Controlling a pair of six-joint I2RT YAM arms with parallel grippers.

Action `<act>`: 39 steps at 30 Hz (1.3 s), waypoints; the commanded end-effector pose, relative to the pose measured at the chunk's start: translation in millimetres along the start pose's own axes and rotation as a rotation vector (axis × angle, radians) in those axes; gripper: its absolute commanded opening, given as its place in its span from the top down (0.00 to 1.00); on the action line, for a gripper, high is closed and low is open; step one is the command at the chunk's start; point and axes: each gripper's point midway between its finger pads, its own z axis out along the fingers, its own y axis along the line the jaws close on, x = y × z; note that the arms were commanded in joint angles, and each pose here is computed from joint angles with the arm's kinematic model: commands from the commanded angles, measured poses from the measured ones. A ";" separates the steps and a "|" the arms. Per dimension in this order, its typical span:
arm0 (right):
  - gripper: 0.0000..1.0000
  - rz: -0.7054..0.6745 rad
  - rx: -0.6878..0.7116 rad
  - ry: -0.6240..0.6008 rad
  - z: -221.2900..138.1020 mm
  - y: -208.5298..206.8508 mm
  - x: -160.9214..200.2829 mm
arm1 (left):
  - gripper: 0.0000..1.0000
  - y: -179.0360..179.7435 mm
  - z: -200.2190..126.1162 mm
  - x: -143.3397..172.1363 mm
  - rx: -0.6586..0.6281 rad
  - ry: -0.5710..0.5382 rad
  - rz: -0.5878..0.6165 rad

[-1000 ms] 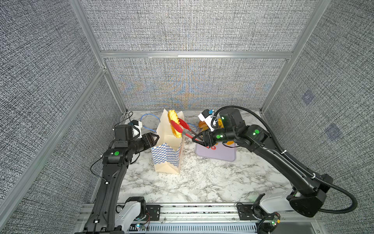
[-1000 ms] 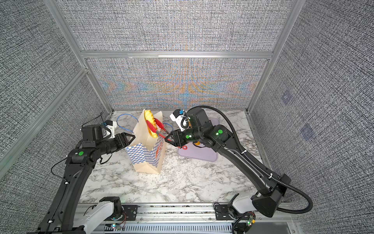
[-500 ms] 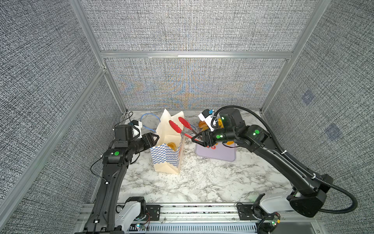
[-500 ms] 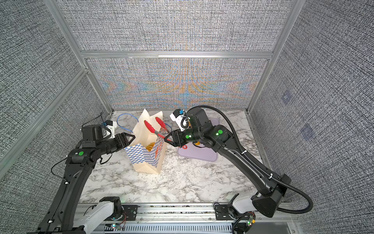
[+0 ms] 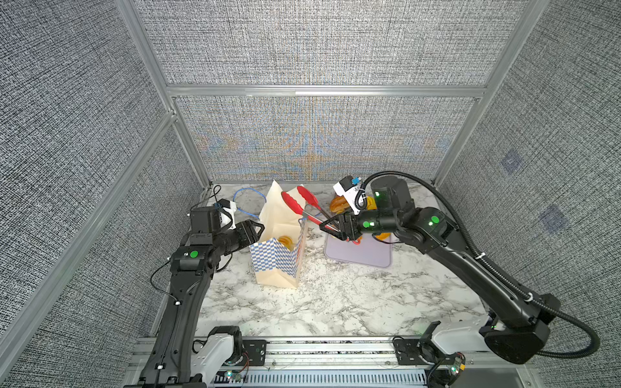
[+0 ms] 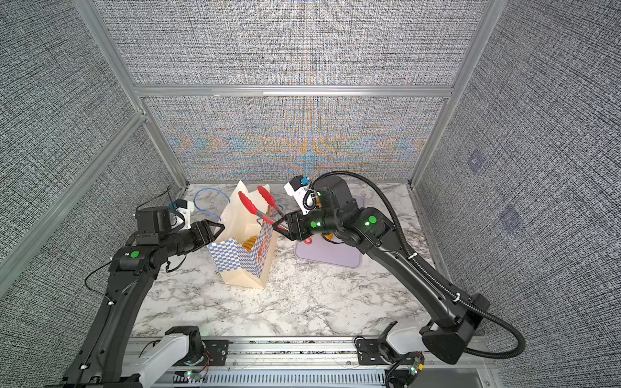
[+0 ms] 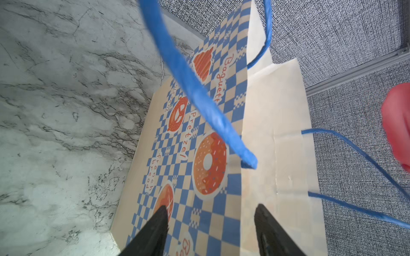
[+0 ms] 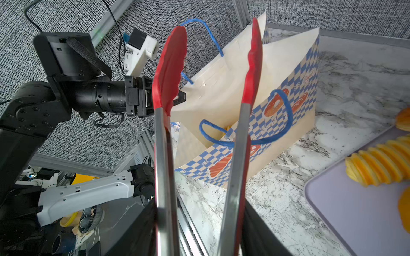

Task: Pack bread into a paper bag
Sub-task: Pick up the bread from the tray.

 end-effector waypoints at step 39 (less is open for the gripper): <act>0.46 0.381 0.668 -0.026 -67.5 -198.8 87.3 | 0.36 -3.3 -0.6 0.0 0.015 0.001 0.013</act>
